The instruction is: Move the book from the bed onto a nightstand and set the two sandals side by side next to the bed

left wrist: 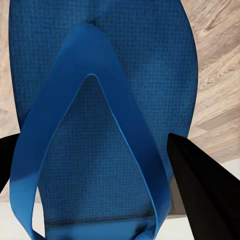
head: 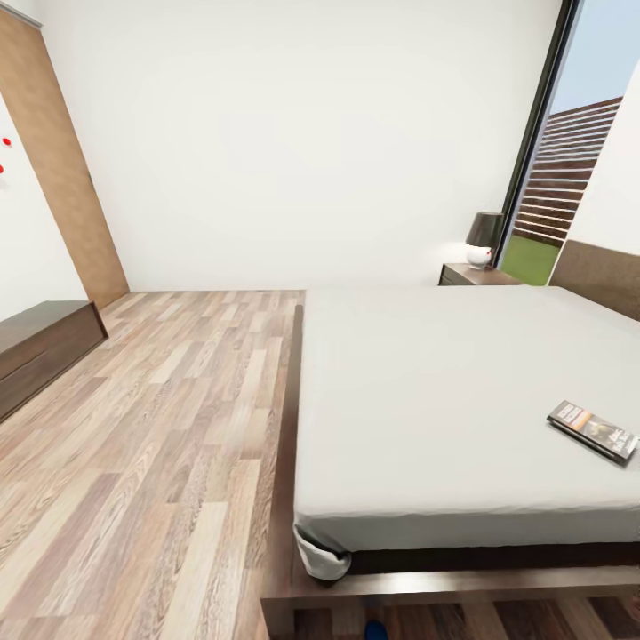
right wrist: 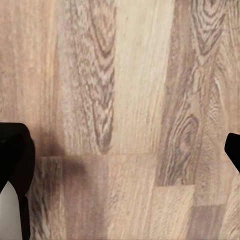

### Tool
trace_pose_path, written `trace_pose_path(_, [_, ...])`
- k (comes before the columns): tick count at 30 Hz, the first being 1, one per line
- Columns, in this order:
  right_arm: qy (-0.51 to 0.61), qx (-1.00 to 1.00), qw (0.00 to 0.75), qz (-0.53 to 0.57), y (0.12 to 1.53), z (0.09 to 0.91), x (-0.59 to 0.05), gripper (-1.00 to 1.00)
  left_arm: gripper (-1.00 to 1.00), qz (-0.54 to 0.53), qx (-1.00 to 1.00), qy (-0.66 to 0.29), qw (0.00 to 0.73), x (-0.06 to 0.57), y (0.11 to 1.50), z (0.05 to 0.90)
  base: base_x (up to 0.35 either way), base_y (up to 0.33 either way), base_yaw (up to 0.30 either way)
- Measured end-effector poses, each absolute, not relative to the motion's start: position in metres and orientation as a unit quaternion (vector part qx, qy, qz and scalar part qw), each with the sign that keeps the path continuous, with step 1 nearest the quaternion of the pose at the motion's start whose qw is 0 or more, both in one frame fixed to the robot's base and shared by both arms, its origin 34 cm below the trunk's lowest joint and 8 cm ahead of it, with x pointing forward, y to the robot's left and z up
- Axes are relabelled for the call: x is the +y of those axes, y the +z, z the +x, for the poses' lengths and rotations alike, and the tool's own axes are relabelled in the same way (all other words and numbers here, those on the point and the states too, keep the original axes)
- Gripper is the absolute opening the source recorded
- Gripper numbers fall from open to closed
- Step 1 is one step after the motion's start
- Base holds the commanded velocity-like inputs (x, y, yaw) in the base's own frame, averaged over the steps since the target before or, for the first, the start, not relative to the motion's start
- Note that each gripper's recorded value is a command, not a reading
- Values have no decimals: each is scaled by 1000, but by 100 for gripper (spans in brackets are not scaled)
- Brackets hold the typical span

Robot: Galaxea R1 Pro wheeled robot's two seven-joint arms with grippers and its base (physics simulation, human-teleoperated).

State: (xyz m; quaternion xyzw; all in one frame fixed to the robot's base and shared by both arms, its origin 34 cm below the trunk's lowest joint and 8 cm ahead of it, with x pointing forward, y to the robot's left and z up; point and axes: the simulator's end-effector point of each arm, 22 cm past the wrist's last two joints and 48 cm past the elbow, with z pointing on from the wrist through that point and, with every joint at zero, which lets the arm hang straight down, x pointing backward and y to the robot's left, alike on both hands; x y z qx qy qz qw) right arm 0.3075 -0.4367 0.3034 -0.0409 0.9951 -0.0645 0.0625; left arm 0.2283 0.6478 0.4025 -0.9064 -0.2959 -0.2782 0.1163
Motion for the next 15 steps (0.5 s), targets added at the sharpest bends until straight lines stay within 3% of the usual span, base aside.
trace_pose_path(8, [-65,995,62,-41,303,307,-437,100,-100,-906,-296,-278,116,647,402,228,0,-127,0])
trace_pose_path(15, [-64,995,62,-41,303,307,-437,100,-100,-906,-296,-278,115,647,402,228,-29,-46,0])
